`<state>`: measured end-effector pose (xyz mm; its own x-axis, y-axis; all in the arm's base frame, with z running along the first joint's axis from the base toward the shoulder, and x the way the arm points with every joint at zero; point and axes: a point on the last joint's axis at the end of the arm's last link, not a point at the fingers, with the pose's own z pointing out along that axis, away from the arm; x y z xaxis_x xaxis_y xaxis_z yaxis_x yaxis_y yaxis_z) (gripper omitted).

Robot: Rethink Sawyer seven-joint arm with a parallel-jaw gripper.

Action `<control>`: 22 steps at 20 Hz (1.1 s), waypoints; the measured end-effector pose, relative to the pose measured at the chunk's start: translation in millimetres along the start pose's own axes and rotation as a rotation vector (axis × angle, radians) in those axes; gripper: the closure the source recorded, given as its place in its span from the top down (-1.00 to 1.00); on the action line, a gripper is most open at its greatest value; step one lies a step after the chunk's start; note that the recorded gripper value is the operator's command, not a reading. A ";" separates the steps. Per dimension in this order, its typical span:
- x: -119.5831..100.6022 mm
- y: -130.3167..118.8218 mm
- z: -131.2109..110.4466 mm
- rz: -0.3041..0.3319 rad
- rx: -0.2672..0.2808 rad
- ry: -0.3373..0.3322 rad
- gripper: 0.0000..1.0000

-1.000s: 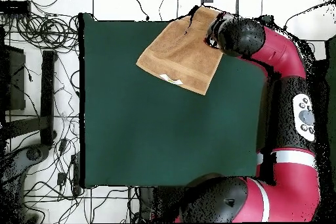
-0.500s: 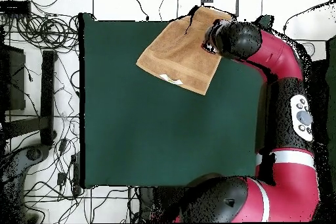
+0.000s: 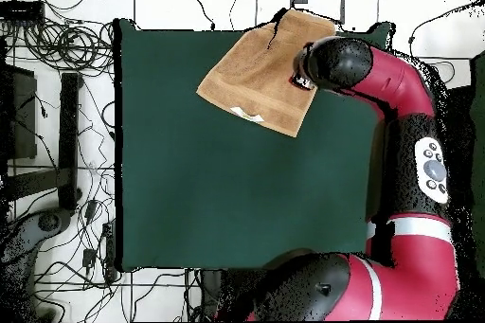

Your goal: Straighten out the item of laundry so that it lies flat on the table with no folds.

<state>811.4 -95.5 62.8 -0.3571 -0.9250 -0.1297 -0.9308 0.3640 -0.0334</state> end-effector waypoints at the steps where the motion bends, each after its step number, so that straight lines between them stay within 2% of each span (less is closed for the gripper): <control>1: 1.5 4.7 1.8 -0.007 -0.025 0.014 1.00; 7: 6.3 29.4 7.9 -0.038 -0.155 0.081 1.00; 8: 7.9 36.2 8.8 -0.045 -0.193 0.100 1.00; 13: 15.7 44.4 10.4 -0.054 -0.236 0.133 1.00; 22: 25.0 46.3 12.1 -0.049 -0.243 0.143 1.00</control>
<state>760.4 -100.5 46.0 -0.3024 -0.9532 0.0074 -0.9326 0.2974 0.2046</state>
